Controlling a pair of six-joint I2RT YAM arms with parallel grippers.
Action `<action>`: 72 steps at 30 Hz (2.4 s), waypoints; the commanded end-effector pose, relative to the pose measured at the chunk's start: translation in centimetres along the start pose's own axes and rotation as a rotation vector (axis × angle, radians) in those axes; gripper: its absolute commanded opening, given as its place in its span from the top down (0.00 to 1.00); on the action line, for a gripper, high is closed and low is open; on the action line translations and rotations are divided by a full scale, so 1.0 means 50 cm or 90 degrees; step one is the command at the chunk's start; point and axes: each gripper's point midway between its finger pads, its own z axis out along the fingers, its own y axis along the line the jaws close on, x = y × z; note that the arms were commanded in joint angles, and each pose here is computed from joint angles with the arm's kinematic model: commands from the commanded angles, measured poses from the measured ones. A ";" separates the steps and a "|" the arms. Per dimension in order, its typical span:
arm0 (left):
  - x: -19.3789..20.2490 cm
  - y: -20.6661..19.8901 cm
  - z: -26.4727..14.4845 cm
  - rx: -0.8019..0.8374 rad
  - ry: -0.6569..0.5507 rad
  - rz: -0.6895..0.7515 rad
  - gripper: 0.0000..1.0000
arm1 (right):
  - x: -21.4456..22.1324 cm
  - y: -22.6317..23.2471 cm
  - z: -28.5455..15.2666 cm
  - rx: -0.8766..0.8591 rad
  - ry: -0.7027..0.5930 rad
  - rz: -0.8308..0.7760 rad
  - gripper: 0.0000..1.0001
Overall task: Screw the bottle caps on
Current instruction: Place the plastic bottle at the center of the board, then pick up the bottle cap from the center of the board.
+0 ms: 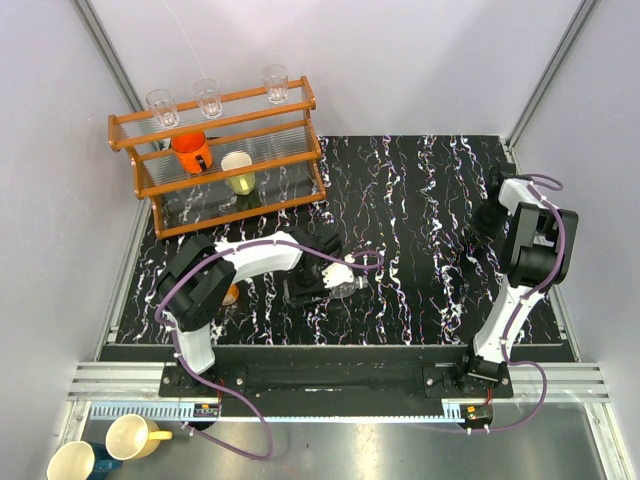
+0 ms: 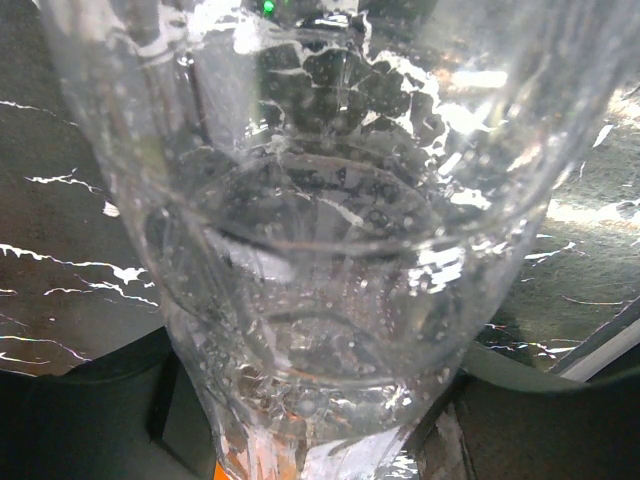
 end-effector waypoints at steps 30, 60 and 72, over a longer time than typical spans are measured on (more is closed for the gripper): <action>0.016 0.006 0.002 -0.022 0.003 0.008 0.20 | -0.087 0.024 -0.017 -0.005 -0.068 0.024 0.58; -0.116 0.016 -0.380 -0.068 -0.353 -0.171 0.27 | 0.403 0.301 -0.299 -0.299 -0.142 -0.313 1.00; -0.177 -0.002 -0.464 0.013 -0.481 -0.238 0.25 | 0.527 0.366 -0.454 -0.471 -0.198 -0.298 1.00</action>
